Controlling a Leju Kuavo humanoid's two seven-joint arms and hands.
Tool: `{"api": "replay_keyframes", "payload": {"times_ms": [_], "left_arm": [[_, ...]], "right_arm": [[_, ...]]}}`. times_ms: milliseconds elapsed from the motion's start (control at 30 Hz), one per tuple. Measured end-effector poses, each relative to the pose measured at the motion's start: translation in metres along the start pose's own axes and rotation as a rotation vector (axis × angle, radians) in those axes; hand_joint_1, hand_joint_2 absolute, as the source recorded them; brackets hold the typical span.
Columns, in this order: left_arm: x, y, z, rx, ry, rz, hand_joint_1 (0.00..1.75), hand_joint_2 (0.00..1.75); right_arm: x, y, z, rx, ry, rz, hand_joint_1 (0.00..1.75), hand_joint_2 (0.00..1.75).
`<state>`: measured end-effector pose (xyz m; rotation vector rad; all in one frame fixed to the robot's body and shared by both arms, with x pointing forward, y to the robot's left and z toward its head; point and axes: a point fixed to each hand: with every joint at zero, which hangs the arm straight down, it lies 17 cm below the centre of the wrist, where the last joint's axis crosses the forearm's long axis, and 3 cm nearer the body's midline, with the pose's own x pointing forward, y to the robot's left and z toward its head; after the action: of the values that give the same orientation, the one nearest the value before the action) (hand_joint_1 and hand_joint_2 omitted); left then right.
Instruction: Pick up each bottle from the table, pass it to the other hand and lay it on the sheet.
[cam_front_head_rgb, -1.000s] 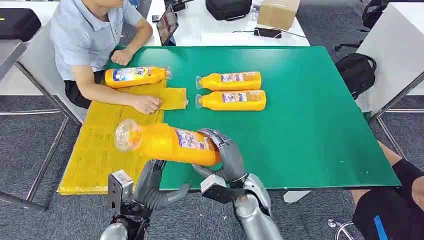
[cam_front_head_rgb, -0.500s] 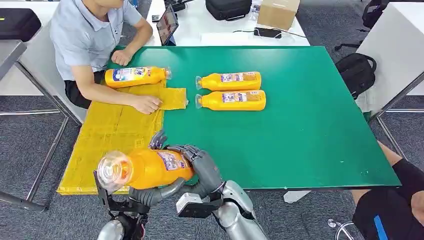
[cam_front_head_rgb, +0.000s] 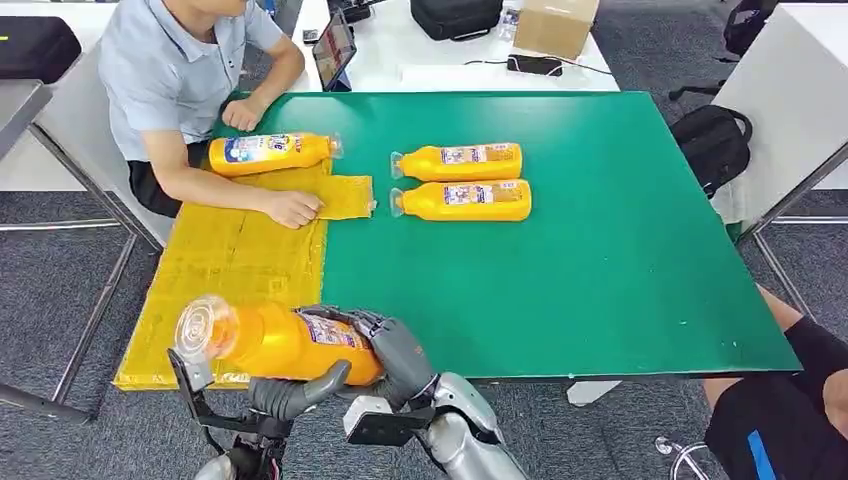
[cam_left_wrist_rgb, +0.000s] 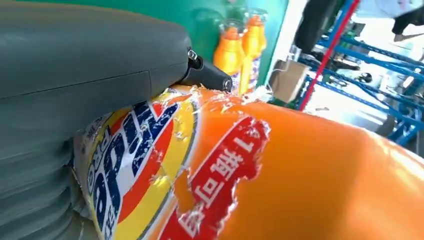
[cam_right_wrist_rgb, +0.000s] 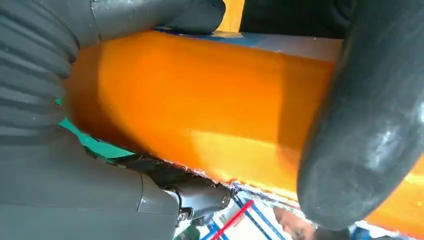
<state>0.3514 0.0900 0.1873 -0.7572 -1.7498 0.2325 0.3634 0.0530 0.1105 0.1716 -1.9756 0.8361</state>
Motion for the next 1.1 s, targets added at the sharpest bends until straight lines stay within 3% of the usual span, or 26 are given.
{"api": "replay_keyframes", "payload": {"times_ms": [33,67,500,633,900,1100], "left_arm": [[-0.002,0.002,0.0,0.007,0.006,0.001,1.75,1.75],[-0.003,0.004,0.0,0.016,0.009,0.0,1.75,1.75],[-0.013,0.042,-0.003,0.159,0.048,-0.07,1.75,1.75],[-0.016,0.086,-0.007,0.277,0.105,-0.38,1.75,1.75],[0.028,0.162,-0.041,0.358,0.153,-1.069,1.75,1.75],[0.038,0.195,-0.059,0.376,0.177,-1.136,1.75,1.75]], "right_arm": [[-0.002,0.003,0.002,0.007,0.007,-0.007,0.0,1.75],[-0.004,0.005,0.003,0.012,0.013,-0.013,0.0,0.0],[-0.012,0.011,0.011,0.01,0.043,-0.015,0.0,0.0],[-0.008,0.009,0.011,0.0,0.026,-0.001,0.0,0.0],[0.002,0.003,0.008,-0.009,0.002,-0.057,0.0,0.0],[0.002,0.001,0.008,-0.017,0.001,-0.068,0.0,0.0]]}}
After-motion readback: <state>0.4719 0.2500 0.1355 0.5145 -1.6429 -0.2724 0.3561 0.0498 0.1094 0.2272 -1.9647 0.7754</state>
